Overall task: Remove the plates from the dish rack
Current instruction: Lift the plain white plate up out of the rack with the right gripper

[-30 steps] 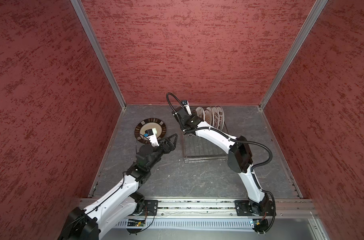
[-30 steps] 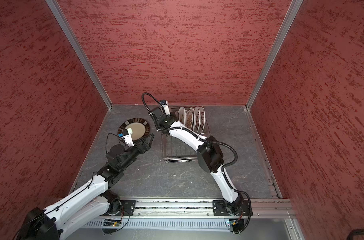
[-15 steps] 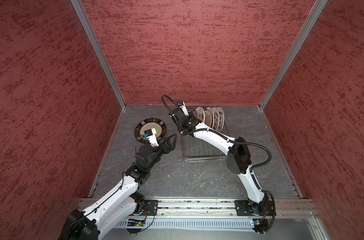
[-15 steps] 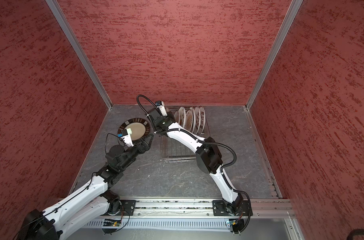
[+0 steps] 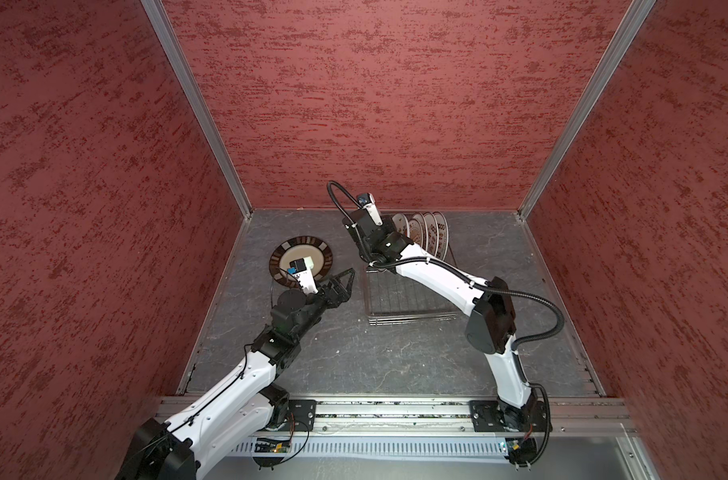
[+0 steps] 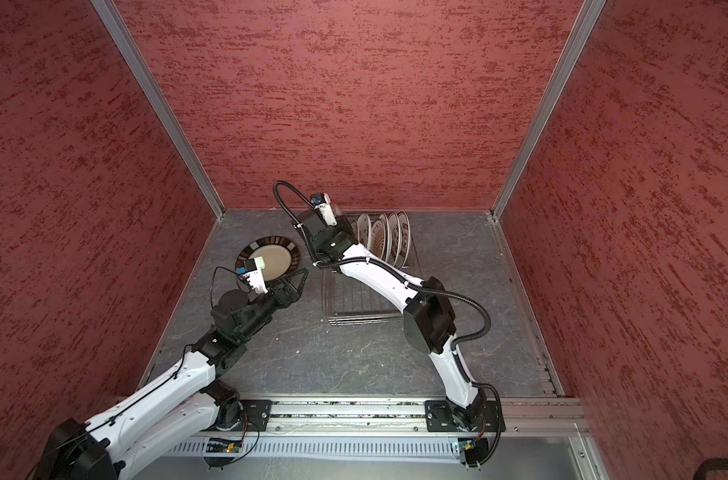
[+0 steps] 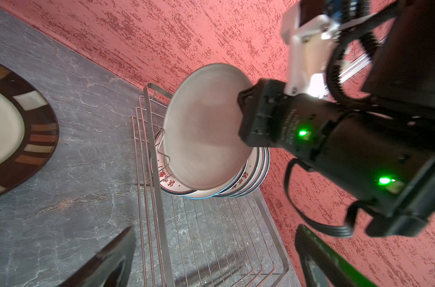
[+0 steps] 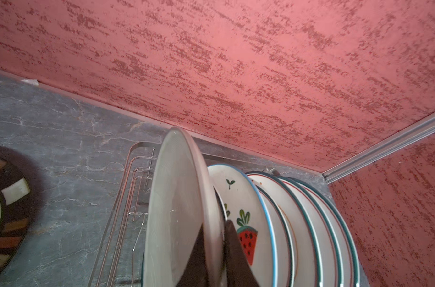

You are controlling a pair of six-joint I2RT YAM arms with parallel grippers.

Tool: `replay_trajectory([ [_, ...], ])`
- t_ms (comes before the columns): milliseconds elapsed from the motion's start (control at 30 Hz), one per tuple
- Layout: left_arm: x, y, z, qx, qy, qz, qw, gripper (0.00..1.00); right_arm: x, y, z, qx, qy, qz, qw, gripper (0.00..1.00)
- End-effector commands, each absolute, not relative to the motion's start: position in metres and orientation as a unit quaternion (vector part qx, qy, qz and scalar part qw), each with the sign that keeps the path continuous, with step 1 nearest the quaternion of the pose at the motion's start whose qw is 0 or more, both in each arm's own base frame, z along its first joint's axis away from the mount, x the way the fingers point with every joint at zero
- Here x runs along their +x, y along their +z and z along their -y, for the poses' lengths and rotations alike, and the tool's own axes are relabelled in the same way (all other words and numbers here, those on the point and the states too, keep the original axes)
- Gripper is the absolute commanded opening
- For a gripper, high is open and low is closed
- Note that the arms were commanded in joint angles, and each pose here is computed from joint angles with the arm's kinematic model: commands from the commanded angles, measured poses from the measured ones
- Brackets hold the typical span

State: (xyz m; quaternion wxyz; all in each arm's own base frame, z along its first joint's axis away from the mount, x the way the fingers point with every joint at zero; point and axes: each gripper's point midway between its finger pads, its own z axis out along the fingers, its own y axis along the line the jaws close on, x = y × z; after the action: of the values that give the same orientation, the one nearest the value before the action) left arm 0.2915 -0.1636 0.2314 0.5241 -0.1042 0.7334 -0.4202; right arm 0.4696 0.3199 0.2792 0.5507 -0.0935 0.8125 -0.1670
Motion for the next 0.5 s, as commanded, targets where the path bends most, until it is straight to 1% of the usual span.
replay_trajectory([
  [0, 0.291, 0.244, 0.165, -0.101, -0.435, -0.72, 0.531, 1.0, 0.458, 0.357, -0.301, -0.017, -0.134, -0.771, 0.623, 0.0],
  [100, 0.289, 0.246, 0.169, -0.089, -0.444, -0.717, 0.53, 0.99, 0.449, 0.364, -0.298, -0.017, -0.108, -0.77, 0.629, 0.0],
  [300, 0.28, 0.255, 0.174, -0.058, -0.462, -0.699, 0.543, 0.99, 0.417, 0.385, -0.283, -0.014, -0.012, -0.758, 0.652, 0.0],
  [467, 0.273, 0.264, 0.169, -0.053, -0.46, -0.694, 0.551, 0.99, 0.386, 0.401, -0.27, -0.021, 0.101, -0.741, 0.663, 0.0],
])
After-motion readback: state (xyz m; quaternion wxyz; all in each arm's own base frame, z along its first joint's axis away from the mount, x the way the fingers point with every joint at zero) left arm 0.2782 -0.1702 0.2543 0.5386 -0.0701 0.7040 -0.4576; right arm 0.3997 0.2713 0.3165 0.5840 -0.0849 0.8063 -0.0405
